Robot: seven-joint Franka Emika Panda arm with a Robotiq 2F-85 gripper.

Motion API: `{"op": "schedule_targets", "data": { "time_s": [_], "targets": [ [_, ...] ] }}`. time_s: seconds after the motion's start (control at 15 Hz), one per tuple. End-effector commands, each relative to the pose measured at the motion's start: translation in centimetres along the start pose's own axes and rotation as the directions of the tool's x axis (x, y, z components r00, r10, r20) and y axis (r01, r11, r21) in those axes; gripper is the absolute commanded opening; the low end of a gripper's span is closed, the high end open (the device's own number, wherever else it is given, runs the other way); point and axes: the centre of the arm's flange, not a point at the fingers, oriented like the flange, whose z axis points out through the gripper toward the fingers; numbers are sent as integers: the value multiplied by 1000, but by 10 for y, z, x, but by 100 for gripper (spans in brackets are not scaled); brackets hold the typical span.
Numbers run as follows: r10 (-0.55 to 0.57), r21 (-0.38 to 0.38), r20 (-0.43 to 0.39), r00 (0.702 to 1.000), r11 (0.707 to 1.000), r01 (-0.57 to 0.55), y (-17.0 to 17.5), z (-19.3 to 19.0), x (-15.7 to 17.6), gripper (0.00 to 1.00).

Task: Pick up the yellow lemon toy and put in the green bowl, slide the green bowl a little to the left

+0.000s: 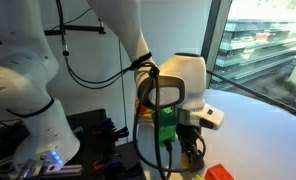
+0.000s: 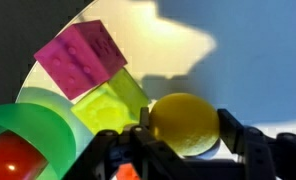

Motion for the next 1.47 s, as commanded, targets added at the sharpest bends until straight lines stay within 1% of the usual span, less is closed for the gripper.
{"op": "schedule_targets", "data": {
  "time_s": [0.0,0.27,0.6,1.0,1.4],
  "targets": [
    [24,10,-11,1000,1000,-24,6,-28,3,43],
    [58,-7,-21,998,998,-59,21,-41,9,43],
    [129,-41,-25,991,991,-130,53,-45,15,43],
    [220,-83,-31,975,971,-222,92,-42,20,43],
    [283,-141,-54,958,947,-288,118,-41,28,43]
  ]
}}
